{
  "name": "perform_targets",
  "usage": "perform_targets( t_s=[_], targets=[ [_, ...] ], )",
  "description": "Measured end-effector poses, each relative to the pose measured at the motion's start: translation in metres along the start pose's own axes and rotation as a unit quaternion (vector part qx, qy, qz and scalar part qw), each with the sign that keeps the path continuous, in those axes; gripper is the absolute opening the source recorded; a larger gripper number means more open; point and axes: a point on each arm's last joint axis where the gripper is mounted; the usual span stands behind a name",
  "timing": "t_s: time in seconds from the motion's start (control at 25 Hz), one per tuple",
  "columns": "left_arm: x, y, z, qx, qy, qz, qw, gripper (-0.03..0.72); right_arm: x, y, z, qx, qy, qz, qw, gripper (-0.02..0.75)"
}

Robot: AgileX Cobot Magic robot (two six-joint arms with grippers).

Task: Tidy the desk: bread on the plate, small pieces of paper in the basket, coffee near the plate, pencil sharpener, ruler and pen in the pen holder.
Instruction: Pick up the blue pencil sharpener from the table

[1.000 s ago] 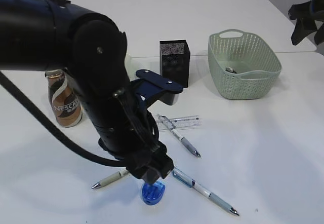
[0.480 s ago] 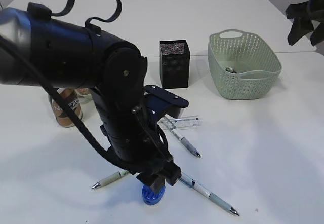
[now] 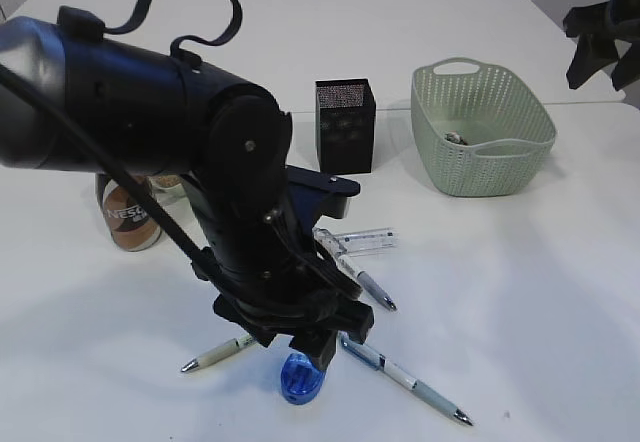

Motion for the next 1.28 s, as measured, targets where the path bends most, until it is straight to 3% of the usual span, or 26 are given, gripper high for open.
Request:
perform_targets(
  t_s=[0.28,1.04,1.28],
  targets=[
    [0.001,0.003,0.022,-0.023,0.028,-0.04,0.999,0.434,0.0,0.0,0.0,0.0,0.0,-0.001,1.0,0.44],
    [-0.01,-0.004,0.013,-0.012,-0.005,-0.029,0.999,0.419,0.003,0.001,0.0,-0.006,0.014,-0.003,1.0,0.44],
    [-0.01,-0.003,0.013,-0.018,-0.003,-0.048,0.999,0.418,0.003,0.001,0.0,-0.006,0.014,-0.003,1.0,0.44]
  ],
)
Point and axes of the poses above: a point on each arm's last joint axis where the gripper is mounted, z pointing out along that axis toward the gripper, y along the wrist's bending axis when the last joint is at zero, x = y × z, and after that the axes turned 15 degrees about -z, right-handed
